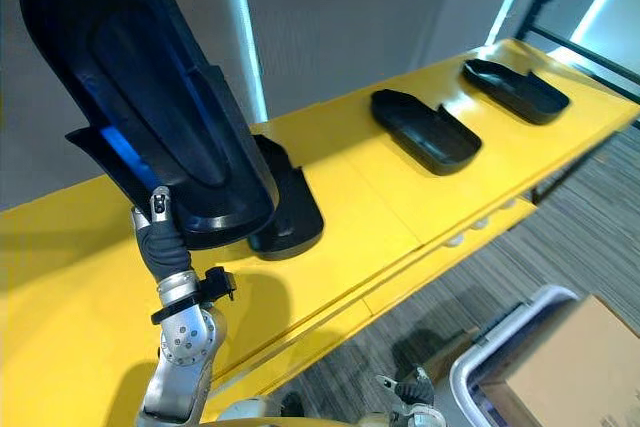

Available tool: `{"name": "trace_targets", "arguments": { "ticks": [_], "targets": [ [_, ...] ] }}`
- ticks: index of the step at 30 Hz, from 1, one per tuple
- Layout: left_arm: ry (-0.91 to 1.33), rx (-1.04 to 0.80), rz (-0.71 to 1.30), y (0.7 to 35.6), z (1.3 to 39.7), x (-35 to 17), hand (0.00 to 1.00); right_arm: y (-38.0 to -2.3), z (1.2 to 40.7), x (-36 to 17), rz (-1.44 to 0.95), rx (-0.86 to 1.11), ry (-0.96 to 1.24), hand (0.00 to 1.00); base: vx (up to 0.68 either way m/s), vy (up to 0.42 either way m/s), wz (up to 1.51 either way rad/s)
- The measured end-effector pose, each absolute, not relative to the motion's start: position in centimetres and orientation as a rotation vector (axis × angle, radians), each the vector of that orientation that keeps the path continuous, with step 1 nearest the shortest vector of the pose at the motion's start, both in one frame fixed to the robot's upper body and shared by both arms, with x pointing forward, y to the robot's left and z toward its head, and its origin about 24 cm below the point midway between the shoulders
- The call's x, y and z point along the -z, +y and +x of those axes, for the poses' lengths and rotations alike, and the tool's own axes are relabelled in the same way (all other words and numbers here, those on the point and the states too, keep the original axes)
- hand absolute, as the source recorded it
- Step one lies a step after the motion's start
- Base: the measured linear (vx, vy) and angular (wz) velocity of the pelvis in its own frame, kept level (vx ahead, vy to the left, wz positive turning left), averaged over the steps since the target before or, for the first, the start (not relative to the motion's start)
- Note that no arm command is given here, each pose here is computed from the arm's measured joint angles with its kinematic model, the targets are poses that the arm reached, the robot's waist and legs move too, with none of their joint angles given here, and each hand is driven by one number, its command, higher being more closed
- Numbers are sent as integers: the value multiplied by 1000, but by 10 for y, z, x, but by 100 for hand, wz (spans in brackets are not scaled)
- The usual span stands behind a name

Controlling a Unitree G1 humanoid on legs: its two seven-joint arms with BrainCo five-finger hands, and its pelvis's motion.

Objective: Walk over and take plastic housings, then place them on the shelf

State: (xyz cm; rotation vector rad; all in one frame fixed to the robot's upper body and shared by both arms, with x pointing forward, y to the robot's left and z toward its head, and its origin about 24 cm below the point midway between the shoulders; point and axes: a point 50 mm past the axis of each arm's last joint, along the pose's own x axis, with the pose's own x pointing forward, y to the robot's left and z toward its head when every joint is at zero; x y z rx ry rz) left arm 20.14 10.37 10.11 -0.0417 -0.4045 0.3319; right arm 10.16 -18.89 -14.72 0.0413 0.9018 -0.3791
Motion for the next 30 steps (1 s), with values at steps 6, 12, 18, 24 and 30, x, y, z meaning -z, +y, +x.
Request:
{"name": "trace_targets", "arguments": {
  "ticks": [6,12,18,24,30],
  "targets": [
    [-323,-241,-31,97,198,-86,100,-181,98,144,45,354,887,0,129,-181,39],
    [-278,-170,-41,92,198,-79,100,-178,91,145,53,358,895,0,93,-79,-1],
    [-290,-188,-38,95,202,-81,100,-177,94,146,59,362,895,0,-34,-4,45],
    [-259,-219,-62,98,207,-75,100,-203,91,147,5,435,920,0,-91,302,28],
    [-289,-263,-22,114,212,-78,100,-197,71,159,-2,448,1045,0,-73,395,40]
  ]
}}
